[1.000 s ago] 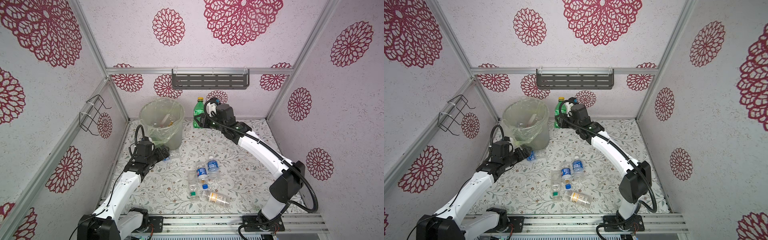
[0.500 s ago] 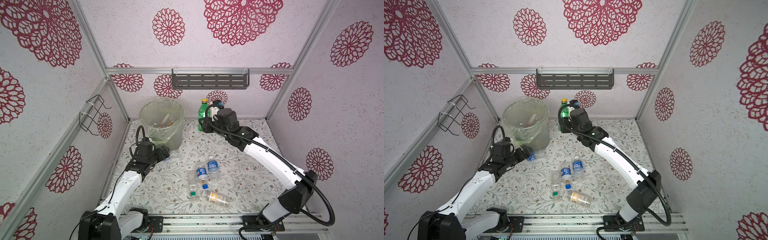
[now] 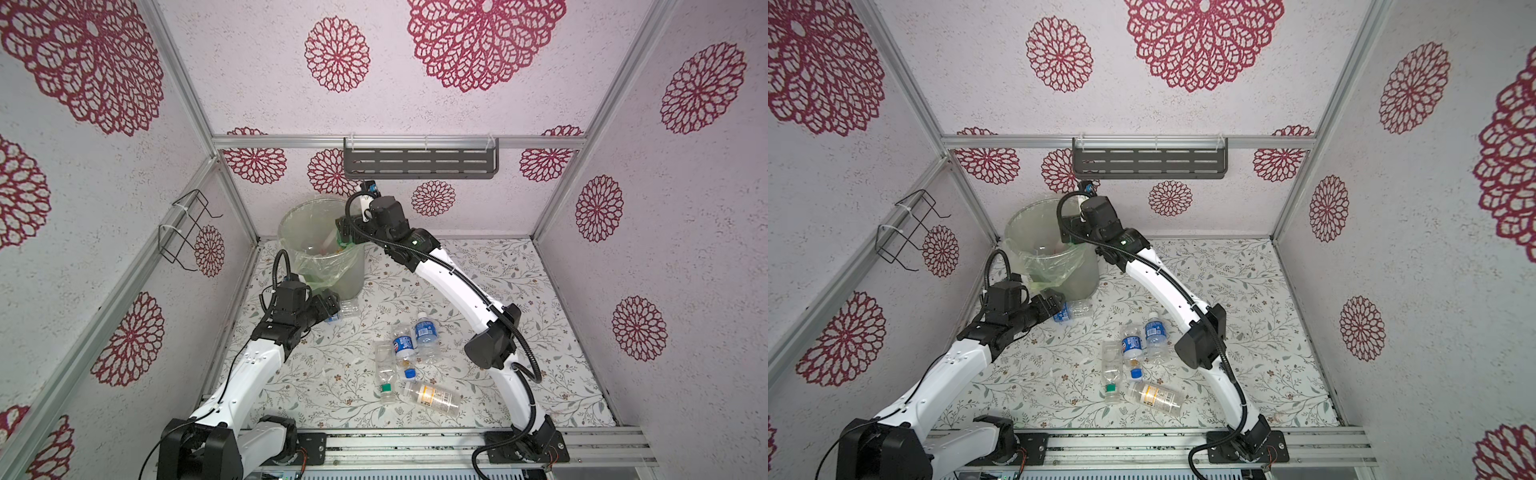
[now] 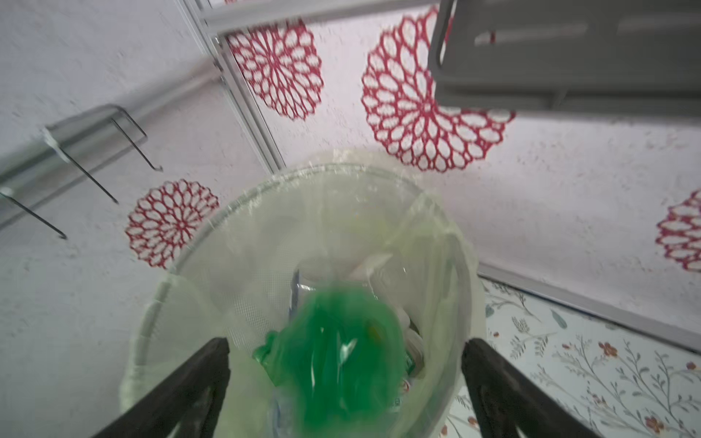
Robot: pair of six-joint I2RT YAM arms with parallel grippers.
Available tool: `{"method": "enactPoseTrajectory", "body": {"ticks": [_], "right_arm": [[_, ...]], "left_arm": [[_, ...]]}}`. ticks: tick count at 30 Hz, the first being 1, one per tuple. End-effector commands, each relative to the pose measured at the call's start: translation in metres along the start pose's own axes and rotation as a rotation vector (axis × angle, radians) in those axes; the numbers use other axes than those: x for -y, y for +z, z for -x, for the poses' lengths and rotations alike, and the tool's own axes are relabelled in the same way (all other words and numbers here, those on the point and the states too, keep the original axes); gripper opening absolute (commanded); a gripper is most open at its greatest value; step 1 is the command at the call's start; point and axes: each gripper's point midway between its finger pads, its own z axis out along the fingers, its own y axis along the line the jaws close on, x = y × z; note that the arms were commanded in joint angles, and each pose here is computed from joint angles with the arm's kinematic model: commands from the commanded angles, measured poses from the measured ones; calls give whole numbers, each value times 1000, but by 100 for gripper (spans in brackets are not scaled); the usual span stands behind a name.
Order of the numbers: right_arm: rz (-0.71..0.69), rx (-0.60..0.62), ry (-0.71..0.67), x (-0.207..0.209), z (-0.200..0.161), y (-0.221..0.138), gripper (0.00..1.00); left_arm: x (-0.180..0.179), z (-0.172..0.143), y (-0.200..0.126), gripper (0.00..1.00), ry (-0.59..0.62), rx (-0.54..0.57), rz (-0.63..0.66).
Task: Throw the plastic bottles in the bin
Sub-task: Throw the plastic bottle into the trash bin.
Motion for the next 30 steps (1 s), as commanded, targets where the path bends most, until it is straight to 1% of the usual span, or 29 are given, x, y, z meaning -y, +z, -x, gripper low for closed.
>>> {"method": "enactPoseTrajectory", "body": {"ticks": [1,4,9,14,18,24,30], "right_arm": [[70,215,11,-14,78,-73,99],[54,229,7,-8,78,-92,99],[55,196,2,-6,71,-107,99],[36,180,2,2,57,-114,99],[12,189,8,11,49,-123,99],[-23,188,46,30,32,-134,99],[-39,143,91,49,12,-136,99]], "left_arm": [[11,9,-5,97,1,25,-24],[10,12,-5,97,10,34,-19],[11,12,-5,97,12,24,-18],[10,11,-4,97,10,21,-11],[10,9,-4,97,7,15,-13],[4,-6,-2,97,-14,-32,-9],[3,-12,-2,97,-26,-44,-5]]}}
